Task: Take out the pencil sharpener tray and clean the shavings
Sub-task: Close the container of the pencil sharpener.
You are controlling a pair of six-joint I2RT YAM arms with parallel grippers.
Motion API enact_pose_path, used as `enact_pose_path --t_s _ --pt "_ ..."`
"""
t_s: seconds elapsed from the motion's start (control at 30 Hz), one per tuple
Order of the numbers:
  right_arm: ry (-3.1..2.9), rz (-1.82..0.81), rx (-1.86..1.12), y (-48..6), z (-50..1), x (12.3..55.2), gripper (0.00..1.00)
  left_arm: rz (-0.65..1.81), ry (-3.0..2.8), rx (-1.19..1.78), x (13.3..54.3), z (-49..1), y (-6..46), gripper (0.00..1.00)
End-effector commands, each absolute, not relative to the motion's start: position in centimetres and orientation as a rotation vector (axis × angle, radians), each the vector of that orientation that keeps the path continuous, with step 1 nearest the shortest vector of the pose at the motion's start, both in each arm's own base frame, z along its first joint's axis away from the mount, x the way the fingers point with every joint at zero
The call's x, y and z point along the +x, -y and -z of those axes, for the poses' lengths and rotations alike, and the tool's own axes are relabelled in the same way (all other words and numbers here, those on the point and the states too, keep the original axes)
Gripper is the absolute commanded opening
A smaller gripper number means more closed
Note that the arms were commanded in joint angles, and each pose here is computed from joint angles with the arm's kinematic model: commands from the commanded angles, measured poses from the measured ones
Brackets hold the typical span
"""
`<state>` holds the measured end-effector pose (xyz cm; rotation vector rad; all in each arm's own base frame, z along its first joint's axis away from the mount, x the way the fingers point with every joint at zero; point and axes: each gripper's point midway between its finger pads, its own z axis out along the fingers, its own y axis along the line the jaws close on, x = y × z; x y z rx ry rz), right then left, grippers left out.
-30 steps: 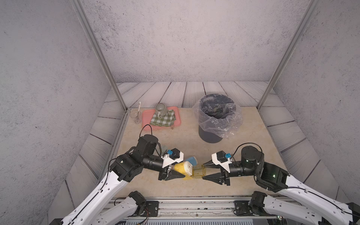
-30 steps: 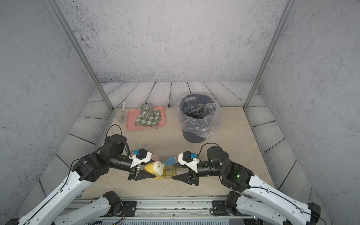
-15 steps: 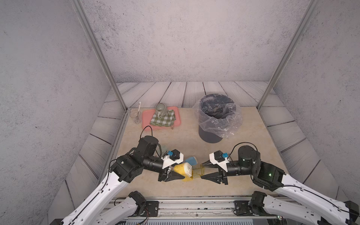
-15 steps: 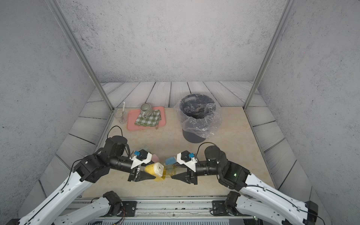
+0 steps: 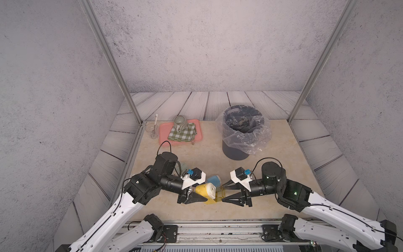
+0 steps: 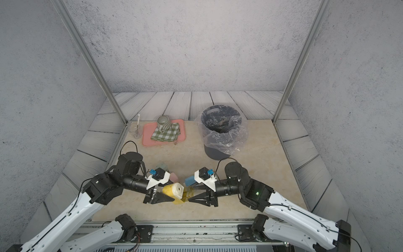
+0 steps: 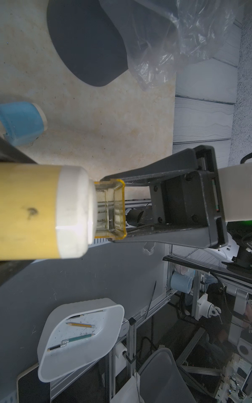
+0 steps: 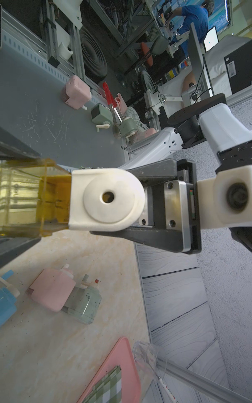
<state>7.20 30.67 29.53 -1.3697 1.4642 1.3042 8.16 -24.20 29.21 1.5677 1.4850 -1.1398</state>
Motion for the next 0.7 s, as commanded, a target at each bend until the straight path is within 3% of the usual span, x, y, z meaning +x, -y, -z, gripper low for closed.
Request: enact_pose_path --t_s 0.0,0.17,0.3,0.5,0.67 --pt "-1.429 -1.363 -1.415 -31.4 -29.6 6.4 0.04 1.120 -1.377 1.554 8.7 -31.2 24.8 0.00" --pt "-1.436 -1.339 -1.450 -31.8 -29.4 6.7 0.31 1.120 -1.378 1.553 8.8 -31.2 24.8 0.00" --pt "-1.444 -1.239 -1.441 -30.9 -29.0 7.2 0.58 1.117 -1.382 1.555 8.6 -31.1 24.7 0.00" --pt "-1.463 -1.130 -1.414 -28.7 -28.2 7.3 0.67 1.122 -1.388 1.556 8.6 -30.8 24.7 0.00" --pt "-1.510 -1.098 -1.343 -27.7 -28.6 7.8 0.68 1.126 -1.389 1.552 8.7 -30.8 24.8 0.00"
